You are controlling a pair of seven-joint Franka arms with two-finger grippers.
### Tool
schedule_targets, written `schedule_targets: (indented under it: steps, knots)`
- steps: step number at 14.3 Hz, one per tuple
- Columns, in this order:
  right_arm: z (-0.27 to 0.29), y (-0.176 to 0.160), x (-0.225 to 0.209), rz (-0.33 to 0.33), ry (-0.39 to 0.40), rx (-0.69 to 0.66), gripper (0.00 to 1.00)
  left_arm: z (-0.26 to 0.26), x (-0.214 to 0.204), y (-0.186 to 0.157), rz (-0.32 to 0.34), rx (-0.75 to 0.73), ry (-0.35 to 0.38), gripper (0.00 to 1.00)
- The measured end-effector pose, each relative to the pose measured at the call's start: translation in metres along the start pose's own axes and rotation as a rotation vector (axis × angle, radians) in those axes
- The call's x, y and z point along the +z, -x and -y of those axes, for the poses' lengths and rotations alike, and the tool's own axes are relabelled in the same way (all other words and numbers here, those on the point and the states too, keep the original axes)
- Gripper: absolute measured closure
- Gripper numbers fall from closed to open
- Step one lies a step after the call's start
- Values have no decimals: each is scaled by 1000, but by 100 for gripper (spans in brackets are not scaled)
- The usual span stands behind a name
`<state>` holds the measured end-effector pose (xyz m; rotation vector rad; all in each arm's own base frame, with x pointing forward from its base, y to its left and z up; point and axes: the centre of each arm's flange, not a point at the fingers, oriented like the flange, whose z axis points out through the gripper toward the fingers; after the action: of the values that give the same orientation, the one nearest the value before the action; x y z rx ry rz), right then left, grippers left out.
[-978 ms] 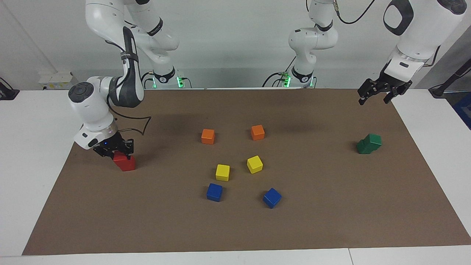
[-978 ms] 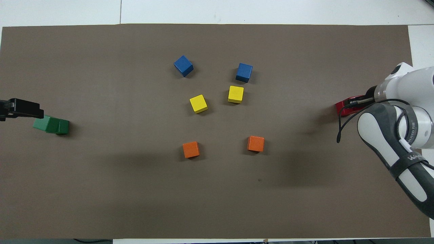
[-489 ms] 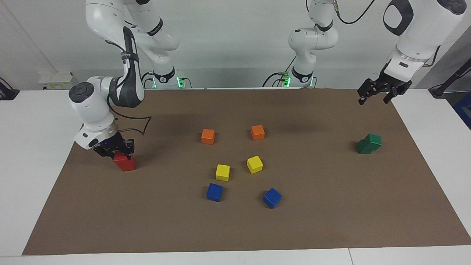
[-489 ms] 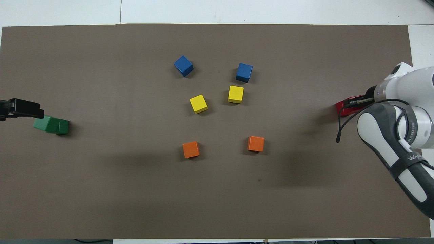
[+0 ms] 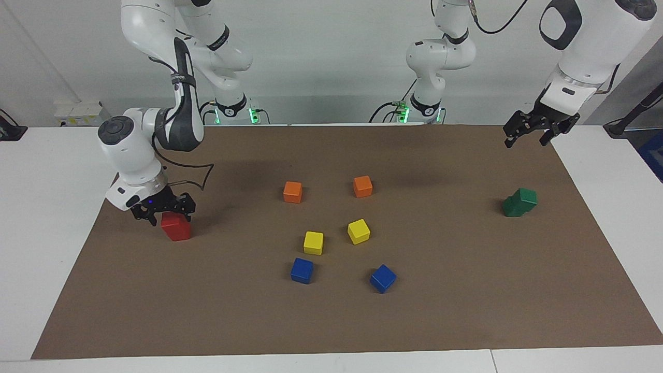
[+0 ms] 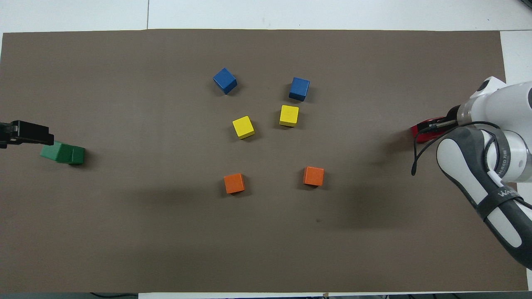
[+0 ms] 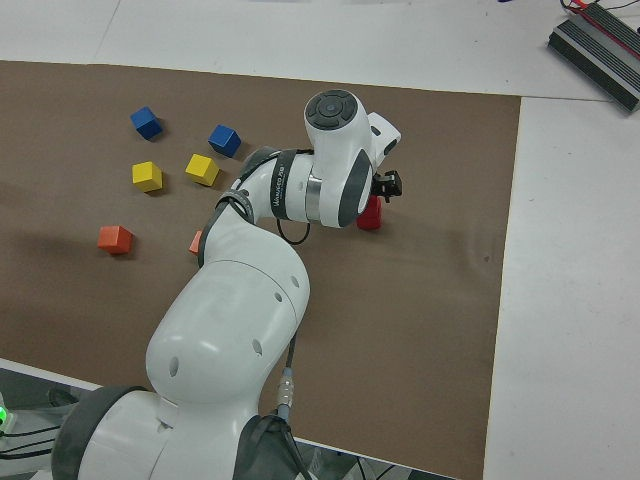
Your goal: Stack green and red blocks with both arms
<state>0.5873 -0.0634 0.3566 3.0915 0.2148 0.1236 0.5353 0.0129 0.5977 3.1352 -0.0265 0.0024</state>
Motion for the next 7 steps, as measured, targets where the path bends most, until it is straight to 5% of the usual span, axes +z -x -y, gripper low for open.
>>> schedule_targets:
  steps: [4, 7]
  knots:
    - [-2, -7, -15, -15, -12, 16, 0, 0, 0, 0, 0, 0, 0, 0]
    - [-3, -21, -76, 1, -52, 40, 0, 0, 0, 0, 0, 0, 0, 0]
